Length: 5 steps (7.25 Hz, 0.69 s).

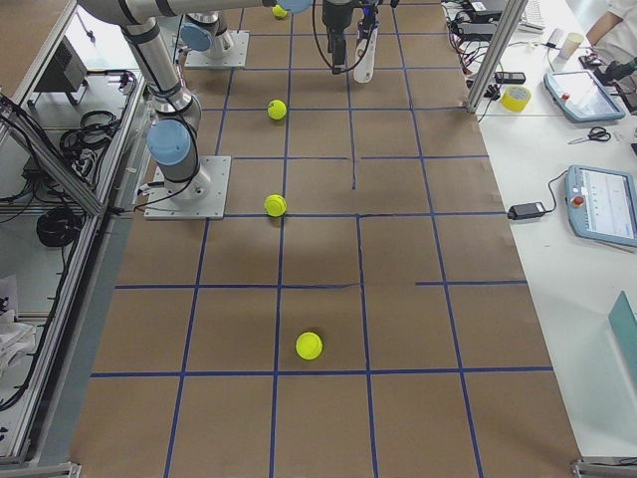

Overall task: Lift up tennis ball bucket
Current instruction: 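Tilt the can upright with the left gripper, open end up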

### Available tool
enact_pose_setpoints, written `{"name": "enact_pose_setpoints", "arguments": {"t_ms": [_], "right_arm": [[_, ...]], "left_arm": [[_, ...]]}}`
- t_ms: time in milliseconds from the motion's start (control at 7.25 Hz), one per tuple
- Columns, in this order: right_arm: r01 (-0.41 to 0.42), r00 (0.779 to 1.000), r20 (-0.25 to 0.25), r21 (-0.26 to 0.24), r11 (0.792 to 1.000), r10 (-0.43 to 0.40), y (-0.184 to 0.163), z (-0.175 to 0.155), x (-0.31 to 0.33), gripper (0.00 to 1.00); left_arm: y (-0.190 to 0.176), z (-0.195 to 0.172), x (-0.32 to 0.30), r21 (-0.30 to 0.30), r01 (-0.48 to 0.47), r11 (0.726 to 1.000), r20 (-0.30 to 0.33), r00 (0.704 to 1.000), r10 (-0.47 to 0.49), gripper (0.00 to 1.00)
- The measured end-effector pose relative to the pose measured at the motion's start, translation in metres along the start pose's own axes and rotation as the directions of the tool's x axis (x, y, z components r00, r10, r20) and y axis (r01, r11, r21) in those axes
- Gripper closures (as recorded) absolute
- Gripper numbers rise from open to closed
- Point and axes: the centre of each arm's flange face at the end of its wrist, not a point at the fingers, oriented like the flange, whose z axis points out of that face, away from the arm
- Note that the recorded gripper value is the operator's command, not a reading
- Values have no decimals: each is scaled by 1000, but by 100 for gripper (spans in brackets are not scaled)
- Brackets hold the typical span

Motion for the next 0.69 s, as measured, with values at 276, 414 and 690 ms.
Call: {"name": "enact_pose_setpoints", "arguments": {"t_ms": [276,414,690], "right_arm": [[1,1000,0,-1,1000,-1,0,1,0,0],[1,1000,-1,-2,1000,-1,0,1,0,0],[2,1000,-1,-1,1000,-2,-1,1,0,0]], "left_arm": [[-4,1,-1,8,-15,1000,19,1000,15,94],[-5,1,-2,12,-18,1000,30,999,18,48],[-8,4,0,29,-16,999,37,999,15,22]]}}
